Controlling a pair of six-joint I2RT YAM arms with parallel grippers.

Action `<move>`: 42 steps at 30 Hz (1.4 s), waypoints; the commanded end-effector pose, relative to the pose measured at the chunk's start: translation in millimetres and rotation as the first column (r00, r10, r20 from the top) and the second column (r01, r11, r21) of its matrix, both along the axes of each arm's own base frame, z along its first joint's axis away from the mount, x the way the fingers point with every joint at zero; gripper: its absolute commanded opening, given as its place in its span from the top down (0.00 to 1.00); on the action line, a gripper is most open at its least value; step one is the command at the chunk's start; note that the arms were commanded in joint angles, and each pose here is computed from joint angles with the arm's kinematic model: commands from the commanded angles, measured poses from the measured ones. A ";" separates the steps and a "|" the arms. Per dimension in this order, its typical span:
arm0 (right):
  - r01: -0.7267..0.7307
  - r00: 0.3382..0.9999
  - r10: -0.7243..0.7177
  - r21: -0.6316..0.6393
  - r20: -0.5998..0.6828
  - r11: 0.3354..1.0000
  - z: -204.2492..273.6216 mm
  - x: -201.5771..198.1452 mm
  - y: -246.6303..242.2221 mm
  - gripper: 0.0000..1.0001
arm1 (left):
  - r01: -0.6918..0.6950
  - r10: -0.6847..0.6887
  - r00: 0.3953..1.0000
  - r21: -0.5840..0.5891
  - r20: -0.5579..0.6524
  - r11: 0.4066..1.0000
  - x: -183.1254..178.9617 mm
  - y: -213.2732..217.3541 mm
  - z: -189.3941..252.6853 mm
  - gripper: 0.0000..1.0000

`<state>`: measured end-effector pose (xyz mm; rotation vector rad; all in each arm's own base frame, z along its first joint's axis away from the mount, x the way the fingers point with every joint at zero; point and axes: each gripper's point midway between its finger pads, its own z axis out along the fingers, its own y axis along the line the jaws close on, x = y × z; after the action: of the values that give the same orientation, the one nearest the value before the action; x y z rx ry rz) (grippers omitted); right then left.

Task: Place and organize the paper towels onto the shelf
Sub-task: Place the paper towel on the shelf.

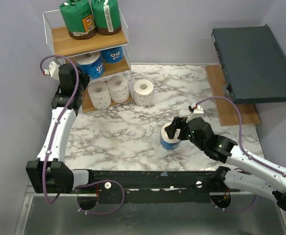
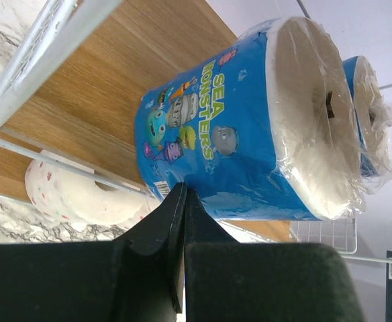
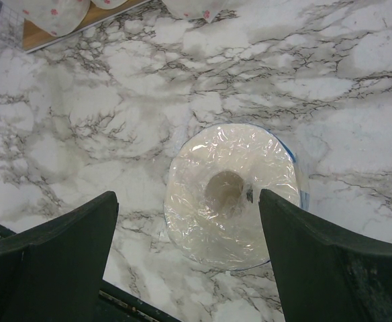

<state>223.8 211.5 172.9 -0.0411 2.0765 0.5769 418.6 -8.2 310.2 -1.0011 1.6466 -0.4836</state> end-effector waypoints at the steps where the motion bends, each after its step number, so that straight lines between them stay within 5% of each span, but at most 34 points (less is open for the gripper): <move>1: 0.003 1.000 -0.003 -0.026 -0.003 1.000 -7.6 -0.4 -3.0 0.11 | -0.033 0.032 0.999 0.007 0.033 0.999 8.4 4.9 13.7 1.00; 31: 0.010 1.000 -0.011 -0.043 -0.015 0.999 -14.2 -1.0 -5.3 0.11 | -0.142 0.142 0.990 0.021 -0.019 0.990 32.5 36.4 4.7 1.00; 42: 0.008 1.000 -0.009 -0.040 -0.015 0.999 -13.5 -0.8 -4.5 0.11 | -0.098 0.099 0.994 -0.015 0.049 0.995 18.5 27.9 11.7 1.00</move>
<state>223.3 210.8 165.0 -0.0471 2.0955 0.5606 446.2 23.0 311.5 -1.0821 1.5840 -0.3877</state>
